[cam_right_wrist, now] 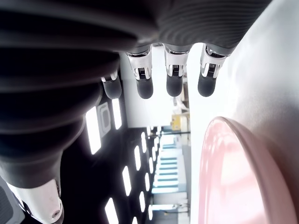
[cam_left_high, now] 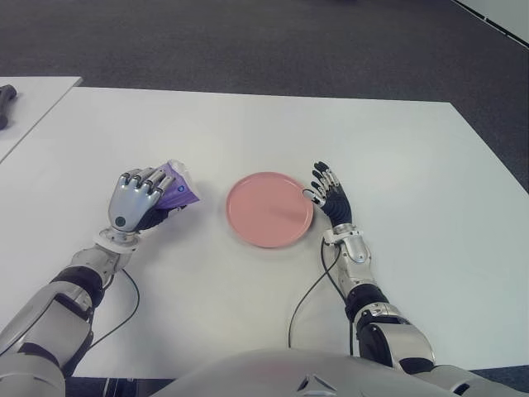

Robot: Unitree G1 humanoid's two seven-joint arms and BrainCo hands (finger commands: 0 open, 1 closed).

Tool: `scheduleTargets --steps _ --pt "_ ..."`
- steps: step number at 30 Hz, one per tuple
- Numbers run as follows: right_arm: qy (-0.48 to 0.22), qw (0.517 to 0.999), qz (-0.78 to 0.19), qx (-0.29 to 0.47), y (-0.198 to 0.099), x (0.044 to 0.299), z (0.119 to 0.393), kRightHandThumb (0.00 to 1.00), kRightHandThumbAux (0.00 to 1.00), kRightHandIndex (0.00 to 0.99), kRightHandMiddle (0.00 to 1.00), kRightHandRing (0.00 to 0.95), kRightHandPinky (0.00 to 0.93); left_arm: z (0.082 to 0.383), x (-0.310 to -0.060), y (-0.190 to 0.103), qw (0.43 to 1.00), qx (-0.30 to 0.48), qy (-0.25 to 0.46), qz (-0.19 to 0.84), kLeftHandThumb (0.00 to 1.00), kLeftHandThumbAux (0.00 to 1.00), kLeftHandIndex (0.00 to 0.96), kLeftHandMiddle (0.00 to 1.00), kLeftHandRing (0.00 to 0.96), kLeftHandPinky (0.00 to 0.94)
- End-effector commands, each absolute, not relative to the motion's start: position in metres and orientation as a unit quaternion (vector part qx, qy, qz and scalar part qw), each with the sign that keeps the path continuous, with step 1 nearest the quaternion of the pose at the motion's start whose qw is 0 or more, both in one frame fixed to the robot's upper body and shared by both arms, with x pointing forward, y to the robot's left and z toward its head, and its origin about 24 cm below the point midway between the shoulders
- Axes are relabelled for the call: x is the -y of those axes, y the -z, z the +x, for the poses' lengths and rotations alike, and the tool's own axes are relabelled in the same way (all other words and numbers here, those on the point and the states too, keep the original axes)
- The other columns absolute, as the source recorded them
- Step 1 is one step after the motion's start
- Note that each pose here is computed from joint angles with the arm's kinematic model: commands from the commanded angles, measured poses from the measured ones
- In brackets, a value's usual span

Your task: Put the tissue paper into the plate.

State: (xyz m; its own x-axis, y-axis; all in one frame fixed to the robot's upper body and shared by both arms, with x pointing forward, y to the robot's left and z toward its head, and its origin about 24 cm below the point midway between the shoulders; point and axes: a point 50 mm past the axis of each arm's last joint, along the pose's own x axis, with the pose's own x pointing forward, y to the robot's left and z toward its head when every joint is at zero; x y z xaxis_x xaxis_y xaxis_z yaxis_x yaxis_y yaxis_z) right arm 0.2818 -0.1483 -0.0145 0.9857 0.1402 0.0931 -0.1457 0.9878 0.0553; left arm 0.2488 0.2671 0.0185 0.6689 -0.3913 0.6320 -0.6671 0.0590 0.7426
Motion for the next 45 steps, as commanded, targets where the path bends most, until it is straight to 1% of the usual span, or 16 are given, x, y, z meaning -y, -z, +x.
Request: scheduleTargets --steps 1,5,8,10,13,15,21,24,27,30,33,39,45 --pt "-0.039 0.997 0.051 -0.054 0.059 0.159 0.243 0.096 0.706 0.062 0.03 0.013 0.055 0.259 -0.258 -0.024 0.618 0.408 -0.104 0.664 0.739 0.697 0.443 0.881 0.878 0.886" --pt "-0.039 0.996 0.051 -0.055 0.059 0.159 0.244 0.096 0.706 0.062 0.03 0.013 0.055 0.269 -0.251 -0.033 0.622 0.42 -0.101 0.653 0.738 0.697 0.443 0.88 0.877 0.883" --pt "-0.039 0.996 0.051 -0.056 0.059 0.159 0.244 0.096 0.706 0.062 0.03 0.013 0.055 0.279 -0.245 -0.05 0.625 0.434 -0.099 0.641 0.738 0.697 0.443 0.878 0.874 0.88" --pt "-0.039 0.996 0.051 -0.056 0.059 0.159 0.244 0.096 0.706 0.062 0.03 0.013 0.055 0.282 -0.243 -0.056 0.626 0.436 -0.098 0.639 0.738 0.697 0.443 0.877 0.873 0.879" --pt "-0.039 0.996 0.051 -0.057 0.059 0.159 0.245 0.096 0.706 0.062 0.03 0.013 0.055 0.292 -0.232 -0.079 0.626 0.454 -0.1 0.626 0.738 0.697 0.443 0.875 0.873 0.88" --pt "-0.038 0.996 0.051 -0.057 0.059 0.159 0.245 0.096 0.706 0.062 0.03 0.013 0.055 0.296 -0.227 -0.089 0.627 0.458 -0.101 0.622 0.738 0.697 0.443 0.875 0.874 0.881" --pt "-0.038 0.996 0.051 -0.059 0.059 0.159 0.246 0.096 0.706 0.062 0.03 0.013 0.055 0.308 -0.201 -0.121 0.634 0.481 -0.113 0.595 0.737 0.698 0.443 0.874 0.877 0.884" --pt "-0.038 0.996 0.051 -0.06 0.059 0.159 0.247 0.096 0.706 0.062 0.03 0.013 0.055 0.309 -0.177 -0.134 0.649 0.505 -0.108 0.56 0.736 0.698 0.443 0.877 0.881 0.888" --pt "-0.038 0.996 0.052 -0.06 0.059 0.158 0.247 0.096 0.706 0.062 0.03 0.013 0.055 0.305 -0.162 -0.136 0.671 0.508 -0.088 0.532 0.737 0.699 0.443 0.881 0.884 0.89" --pt "-0.039 0.996 0.052 -0.061 0.06 0.158 0.247 0.096 0.706 0.062 0.03 0.013 0.055 0.301 -0.147 -0.131 0.697 0.509 -0.06 0.502 0.738 0.699 0.443 0.884 0.884 0.887" --pt "-0.039 0.996 0.052 -0.061 0.06 0.157 0.247 0.096 0.706 0.062 0.03 0.013 0.055 0.302 -0.134 -0.127 0.71 0.511 -0.028 0.483 0.739 0.699 0.443 0.885 0.884 0.882" --pt "-0.039 0.996 0.052 -0.063 0.06 0.155 0.247 0.096 0.706 0.062 0.03 0.013 0.055 0.309 -0.117 -0.124 0.712 0.518 0.024 0.474 0.74 0.698 0.444 0.883 0.883 0.883" --pt "-0.039 0.996 0.052 -0.064 0.061 0.154 0.246 0.096 0.706 0.062 0.03 0.013 0.055 0.32 -0.1 -0.118 0.708 0.517 0.047 0.478 0.741 0.697 0.444 0.878 0.881 0.879"
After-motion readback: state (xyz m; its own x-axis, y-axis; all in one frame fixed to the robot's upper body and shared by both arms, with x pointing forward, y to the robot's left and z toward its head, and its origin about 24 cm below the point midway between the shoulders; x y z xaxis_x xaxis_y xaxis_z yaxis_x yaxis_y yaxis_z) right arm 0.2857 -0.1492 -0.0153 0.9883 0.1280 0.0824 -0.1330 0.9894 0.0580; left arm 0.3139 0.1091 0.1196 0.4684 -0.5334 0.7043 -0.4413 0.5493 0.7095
